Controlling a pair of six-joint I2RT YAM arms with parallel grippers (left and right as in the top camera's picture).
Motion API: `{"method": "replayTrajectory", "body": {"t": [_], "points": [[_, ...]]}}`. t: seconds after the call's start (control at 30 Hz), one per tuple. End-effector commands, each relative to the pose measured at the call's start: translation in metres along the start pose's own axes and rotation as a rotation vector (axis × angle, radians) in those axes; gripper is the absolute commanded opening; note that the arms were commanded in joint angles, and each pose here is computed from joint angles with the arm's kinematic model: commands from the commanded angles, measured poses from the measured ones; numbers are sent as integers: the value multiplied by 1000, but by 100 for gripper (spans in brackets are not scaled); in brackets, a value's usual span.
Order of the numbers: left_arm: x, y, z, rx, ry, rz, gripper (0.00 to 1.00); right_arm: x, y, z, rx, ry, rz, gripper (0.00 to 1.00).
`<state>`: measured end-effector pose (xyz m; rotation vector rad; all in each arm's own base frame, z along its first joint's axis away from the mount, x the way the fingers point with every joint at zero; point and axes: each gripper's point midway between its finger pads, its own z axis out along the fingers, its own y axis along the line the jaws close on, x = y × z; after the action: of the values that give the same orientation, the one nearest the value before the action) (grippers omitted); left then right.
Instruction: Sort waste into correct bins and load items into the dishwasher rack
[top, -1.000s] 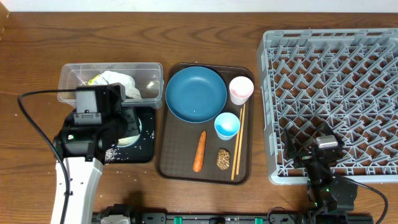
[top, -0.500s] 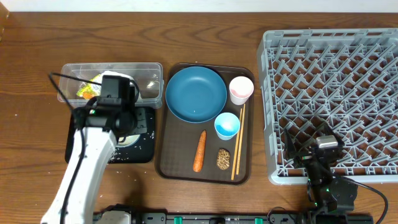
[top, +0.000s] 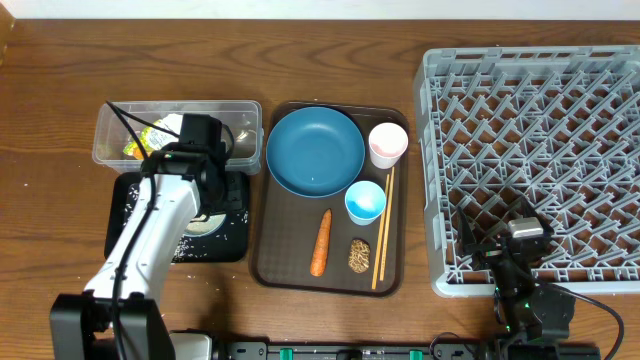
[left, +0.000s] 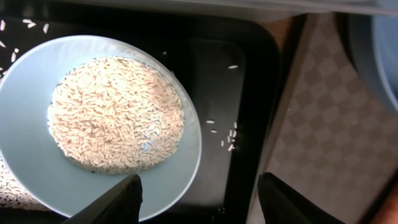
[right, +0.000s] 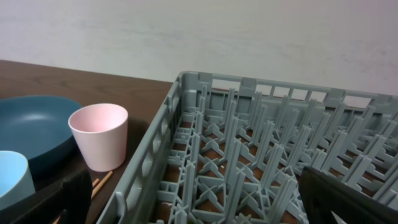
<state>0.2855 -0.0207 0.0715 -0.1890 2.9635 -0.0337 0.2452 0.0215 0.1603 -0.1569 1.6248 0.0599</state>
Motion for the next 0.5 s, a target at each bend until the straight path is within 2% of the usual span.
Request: {"method": "replayTrajectory", "body": {"t": [0.0, 0.13, 0.47], "points": [[-5, 2, 3, -22, -2, 3, 57, 1, 2, 0, -9, 2, -13, 99], [-5, 2, 10, -22, -1, 3, 52, 1, 2, 0, -9, 2, -13, 99], [3, 14, 31, -79, -21, 1, 50, 1, 2, 0, -9, 2, -13, 99]]}}
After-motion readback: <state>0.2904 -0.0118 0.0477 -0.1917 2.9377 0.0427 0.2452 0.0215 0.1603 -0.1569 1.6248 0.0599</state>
